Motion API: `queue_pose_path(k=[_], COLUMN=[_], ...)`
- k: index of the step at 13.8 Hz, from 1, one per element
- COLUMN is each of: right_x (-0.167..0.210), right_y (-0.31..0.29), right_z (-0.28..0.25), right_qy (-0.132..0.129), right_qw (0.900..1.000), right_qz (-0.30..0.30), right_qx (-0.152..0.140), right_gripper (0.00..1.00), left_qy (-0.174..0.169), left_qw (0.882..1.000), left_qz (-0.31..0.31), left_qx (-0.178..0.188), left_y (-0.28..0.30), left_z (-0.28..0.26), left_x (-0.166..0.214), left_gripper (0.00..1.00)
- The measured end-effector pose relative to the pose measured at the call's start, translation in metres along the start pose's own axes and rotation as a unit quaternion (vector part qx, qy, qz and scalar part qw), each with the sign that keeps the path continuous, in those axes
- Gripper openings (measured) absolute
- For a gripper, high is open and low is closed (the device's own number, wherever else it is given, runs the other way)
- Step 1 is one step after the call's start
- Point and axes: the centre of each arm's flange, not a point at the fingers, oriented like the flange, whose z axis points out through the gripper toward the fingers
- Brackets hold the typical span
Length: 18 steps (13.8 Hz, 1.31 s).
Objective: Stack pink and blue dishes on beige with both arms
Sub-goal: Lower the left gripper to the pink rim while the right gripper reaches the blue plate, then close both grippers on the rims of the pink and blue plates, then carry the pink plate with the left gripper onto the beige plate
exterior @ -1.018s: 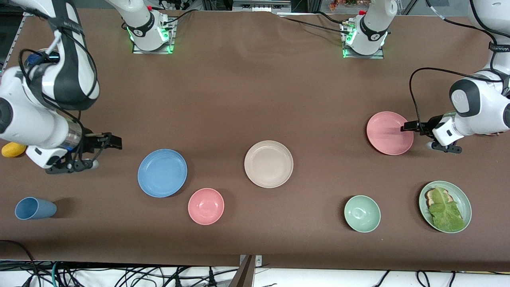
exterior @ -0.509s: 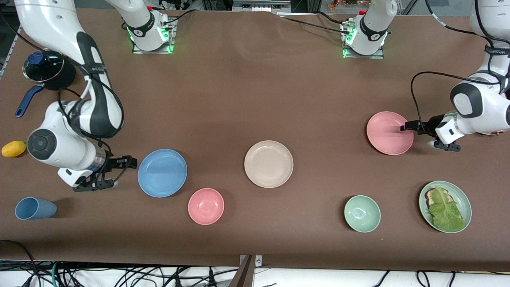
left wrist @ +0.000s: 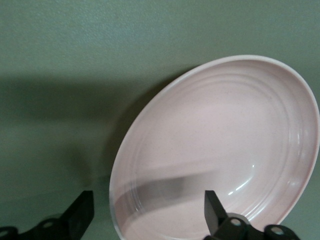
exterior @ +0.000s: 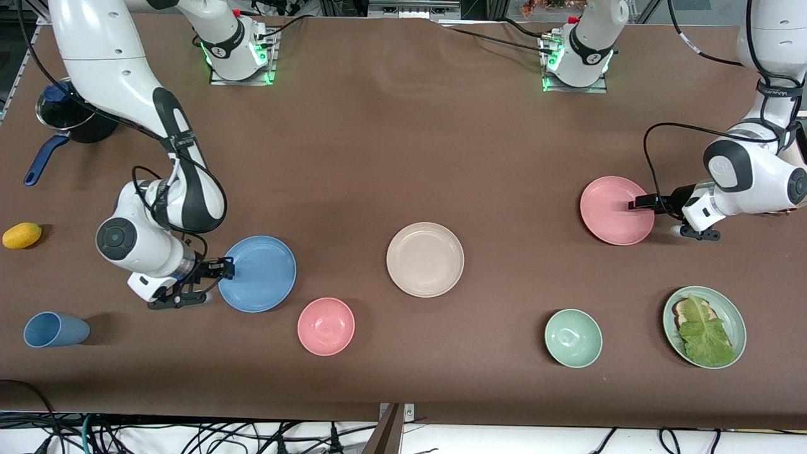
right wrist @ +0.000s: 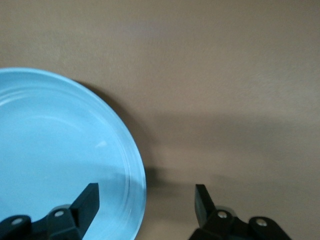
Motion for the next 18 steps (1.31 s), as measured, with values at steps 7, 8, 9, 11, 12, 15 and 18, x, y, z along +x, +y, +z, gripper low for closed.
queue_pose_path(k=[7, 8, 9, 11, 12, 15, 18], right_x=[-0.001, -0.002, -0.002, -0.003, -0.003, -0.003, -0.003], right_y=[-0.002, -0.002, -0.002, -0.003, -0.002, -0.002, -0.003], right_z=[0.002, 0.002, 0.003, 0.004, 0.004, 0.004, 0.002], right_qy=[-0.002, -0.002, -0.002, -0.001, -0.001, -0.001, 0.000], right_qw=[1.000, 1.000, 1.000, 1.000, 0.999, 0.999, 0.999], right_qz=[0.000, 0.002, 0.009, 0.020, 0.021, 0.022, 0.023], right_qx=[0.002, 0.005, 0.011, 0.022, 0.023, 0.024, 0.026], right_gripper=[0.39, 0.30, 0.27, 0.26, 0.21, 0.11, 0.05], left_qy=[0.006, 0.006, 0.008, 0.009, 0.008, -0.009, -0.010], left_qw=[1.000, 1.000, 1.000, 1.000, 1.000, 0.999, 0.998], left_qz=[0.000, 0.006, 0.012, 0.019, 0.021, 0.035, 0.048], left_qx=[-0.008, -0.008, -0.009, -0.009, -0.011, -0.036, -0.048], left_y=[-0.002, -0.002, 0.000, 0.000, 0.001, 0.012, 0.035], left_z=[0.002, 0.002, -0.001, -0.002, -0.003, -0.025, -0.061], left_x=[0.000, 0.000, 0.001, 0.003, 0.003, 0.015, 0.034], left_gripper=[0.19, 0.08, 0.06, 0.05, 0.05, 0.05, 0.05])
